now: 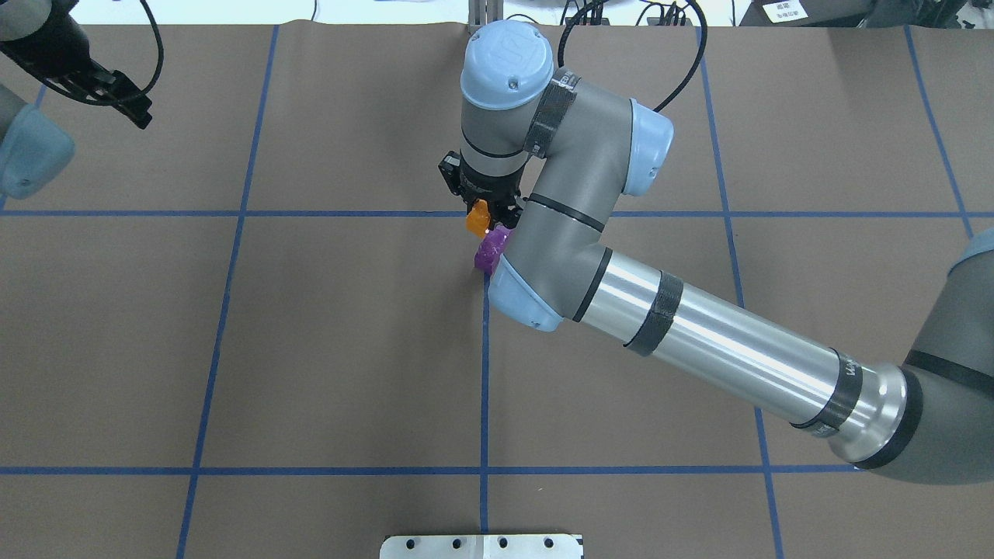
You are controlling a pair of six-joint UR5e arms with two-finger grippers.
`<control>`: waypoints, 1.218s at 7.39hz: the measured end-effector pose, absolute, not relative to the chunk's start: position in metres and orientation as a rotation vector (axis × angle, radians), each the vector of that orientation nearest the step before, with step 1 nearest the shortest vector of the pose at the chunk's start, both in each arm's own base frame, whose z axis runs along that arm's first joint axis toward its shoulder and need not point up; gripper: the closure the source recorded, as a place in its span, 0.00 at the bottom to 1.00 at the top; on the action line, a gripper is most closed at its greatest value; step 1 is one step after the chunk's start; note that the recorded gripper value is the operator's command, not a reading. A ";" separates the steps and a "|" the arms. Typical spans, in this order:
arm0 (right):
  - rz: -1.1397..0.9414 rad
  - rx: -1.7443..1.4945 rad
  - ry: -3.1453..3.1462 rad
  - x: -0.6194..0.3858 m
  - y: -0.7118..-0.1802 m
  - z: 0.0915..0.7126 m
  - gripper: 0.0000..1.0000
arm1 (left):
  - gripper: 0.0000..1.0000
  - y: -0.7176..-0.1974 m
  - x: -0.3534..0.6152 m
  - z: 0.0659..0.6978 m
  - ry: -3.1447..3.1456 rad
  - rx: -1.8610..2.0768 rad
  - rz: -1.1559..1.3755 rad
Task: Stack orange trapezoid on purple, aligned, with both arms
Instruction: 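Carry the orange trapezoid with the right gripper above the purple block, then align and lower the orange trapezoid onto the purple block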
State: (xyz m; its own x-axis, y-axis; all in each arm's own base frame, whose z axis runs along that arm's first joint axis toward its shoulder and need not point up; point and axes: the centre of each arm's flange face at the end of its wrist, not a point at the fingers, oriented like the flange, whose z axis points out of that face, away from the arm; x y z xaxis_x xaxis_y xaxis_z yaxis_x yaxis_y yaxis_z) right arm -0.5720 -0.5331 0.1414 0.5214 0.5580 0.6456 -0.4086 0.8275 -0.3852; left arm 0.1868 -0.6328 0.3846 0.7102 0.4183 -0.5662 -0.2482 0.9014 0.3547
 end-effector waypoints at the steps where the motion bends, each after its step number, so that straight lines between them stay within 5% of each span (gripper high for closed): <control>1: 0.586 -0.191 -0.835 -0.577 -0.530 0.143 1.00 | 0.00 -0.632 0.184 0.390 0.686 0.259 0.376; 9: 0.576 -0.161 -0.800 -0.592 -0.524 0.159 1.00 | 0.00 -0.628 0.183 0.401 0.682 0.247 0.378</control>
